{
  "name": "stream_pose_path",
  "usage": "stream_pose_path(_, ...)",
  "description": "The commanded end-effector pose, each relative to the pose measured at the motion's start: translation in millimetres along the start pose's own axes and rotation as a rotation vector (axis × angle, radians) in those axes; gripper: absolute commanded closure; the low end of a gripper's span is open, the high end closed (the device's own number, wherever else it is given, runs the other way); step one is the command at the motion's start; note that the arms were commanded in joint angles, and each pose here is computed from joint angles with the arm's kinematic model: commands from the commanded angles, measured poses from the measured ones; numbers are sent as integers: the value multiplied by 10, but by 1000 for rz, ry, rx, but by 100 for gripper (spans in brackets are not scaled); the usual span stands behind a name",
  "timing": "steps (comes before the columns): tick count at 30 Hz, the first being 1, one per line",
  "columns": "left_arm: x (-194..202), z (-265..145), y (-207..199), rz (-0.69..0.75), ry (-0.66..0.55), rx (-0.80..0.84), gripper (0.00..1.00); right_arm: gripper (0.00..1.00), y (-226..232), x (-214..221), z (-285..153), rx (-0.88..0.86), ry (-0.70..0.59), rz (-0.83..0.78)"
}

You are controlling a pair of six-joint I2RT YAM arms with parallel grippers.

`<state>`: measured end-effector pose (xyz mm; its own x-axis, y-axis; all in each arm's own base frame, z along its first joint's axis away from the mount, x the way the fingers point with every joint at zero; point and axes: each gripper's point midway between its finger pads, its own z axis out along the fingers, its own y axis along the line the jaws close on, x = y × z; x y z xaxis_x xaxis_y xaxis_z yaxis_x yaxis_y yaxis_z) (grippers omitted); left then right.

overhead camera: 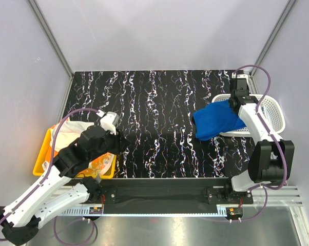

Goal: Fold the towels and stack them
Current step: Neatly place the folded towel into the bin

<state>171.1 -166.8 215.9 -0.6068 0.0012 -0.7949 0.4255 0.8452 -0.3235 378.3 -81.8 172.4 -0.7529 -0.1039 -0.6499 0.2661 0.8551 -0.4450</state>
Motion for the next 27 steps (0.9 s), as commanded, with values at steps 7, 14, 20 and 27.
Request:
stream_pose_path(7, -6, -52, -68, 29, -38, 60, 61, 100, -428, -212, 275, 140, -113, 71)
stream_pose_path(14, -28, -100, -72, 31, -56, 68, 61, 100, -551, -201, 446, 194, -159, 66)
stream_pose_path(20, -43, -135, -70, 30, -71, 72, 60, 100, -622, -145, 641, 208, -147, 33)
stream_pose_path(27, -41, -151, -107, 35, -76, 95, 60, 100, -713, -105, 897, 231, -140, 10)
